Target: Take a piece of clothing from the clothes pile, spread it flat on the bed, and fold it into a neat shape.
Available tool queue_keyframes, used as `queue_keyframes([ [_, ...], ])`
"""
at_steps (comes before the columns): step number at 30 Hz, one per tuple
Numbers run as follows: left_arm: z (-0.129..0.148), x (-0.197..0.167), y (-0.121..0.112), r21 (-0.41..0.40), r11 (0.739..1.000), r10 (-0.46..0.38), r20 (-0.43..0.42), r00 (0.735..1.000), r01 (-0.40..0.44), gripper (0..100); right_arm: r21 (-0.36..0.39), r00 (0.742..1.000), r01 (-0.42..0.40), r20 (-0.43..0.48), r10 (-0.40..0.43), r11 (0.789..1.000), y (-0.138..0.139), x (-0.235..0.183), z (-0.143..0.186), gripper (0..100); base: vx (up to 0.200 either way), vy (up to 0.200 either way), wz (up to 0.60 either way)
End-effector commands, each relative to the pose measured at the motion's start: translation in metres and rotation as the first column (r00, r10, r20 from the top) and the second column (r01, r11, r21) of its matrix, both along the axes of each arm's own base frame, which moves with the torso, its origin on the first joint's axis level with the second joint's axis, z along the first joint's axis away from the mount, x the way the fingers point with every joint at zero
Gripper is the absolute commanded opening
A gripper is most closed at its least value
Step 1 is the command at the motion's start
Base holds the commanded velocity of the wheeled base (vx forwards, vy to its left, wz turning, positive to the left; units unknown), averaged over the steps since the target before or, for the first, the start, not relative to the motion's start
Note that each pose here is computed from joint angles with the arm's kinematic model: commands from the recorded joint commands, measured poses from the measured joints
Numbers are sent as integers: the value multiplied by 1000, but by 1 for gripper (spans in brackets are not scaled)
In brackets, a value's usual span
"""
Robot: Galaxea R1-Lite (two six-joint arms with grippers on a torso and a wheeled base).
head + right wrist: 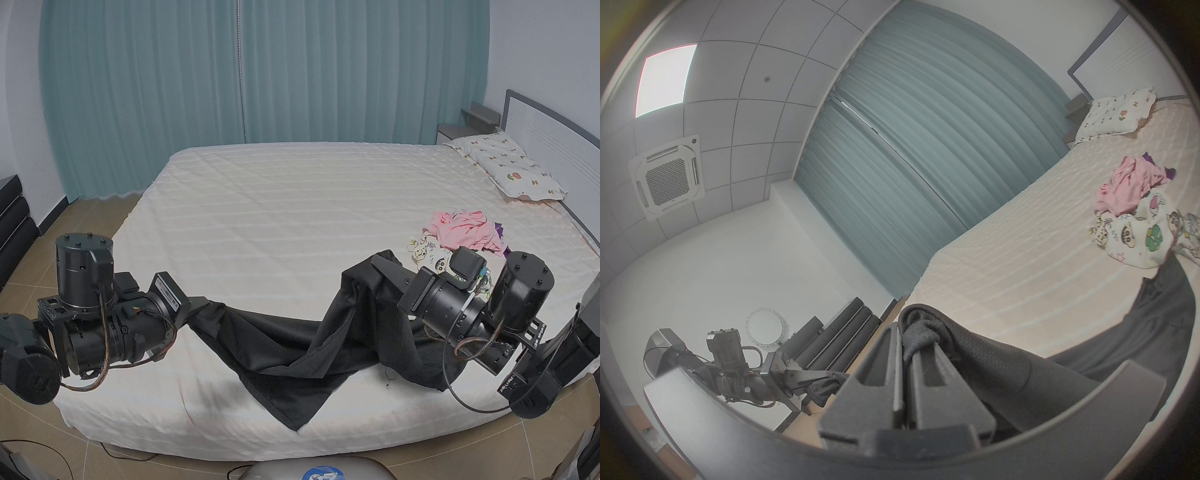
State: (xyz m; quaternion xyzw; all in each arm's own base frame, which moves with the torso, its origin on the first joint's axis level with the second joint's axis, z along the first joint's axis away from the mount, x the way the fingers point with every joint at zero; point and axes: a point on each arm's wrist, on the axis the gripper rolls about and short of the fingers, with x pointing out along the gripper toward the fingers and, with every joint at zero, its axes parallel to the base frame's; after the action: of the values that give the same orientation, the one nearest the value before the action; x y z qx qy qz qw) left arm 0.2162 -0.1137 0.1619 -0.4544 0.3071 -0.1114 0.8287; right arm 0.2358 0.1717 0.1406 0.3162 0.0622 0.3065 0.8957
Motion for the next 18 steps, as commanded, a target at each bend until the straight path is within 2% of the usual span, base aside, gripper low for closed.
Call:
queue_keyframes([
  [1,10,-18,-5,0,998,-57,4,998,57,0,16,999,-28,21,28,999,-20,-40,15,0,-200,0,0],
  [5,23,-33,-2,-11,997,-81,22,996,81,0,43,993,-101,64,98,994,-25,-76,28,0,-200,0,0],
  [7,39,-48,0,-31,993,-112,58,992,114,0,63,985,-140,112,133,988,-30,-94,44,0,-200,0,0],
  [11,62,-57,5,-55,991,-113,99,989,119,0,130,969,-163,206,134,978,-44,-111,79,0,-200,0,0],
  [13,70,-57,6,-64,992,-103,120,987,111,0,177,955,-168,272,116,970,-50,-116,98,0,-200,0,0],
  [15,82,-54,9,-80,993,-75,154,985,88,0,246,928,-160,367,61,956,-59,-116,131,0,-200,0,0],
  [18,95,-45,16,-100,994,-21,192,981,41,0,273,914,-98,406,-22,957,-72,-100,168,0,0,0,0],
])
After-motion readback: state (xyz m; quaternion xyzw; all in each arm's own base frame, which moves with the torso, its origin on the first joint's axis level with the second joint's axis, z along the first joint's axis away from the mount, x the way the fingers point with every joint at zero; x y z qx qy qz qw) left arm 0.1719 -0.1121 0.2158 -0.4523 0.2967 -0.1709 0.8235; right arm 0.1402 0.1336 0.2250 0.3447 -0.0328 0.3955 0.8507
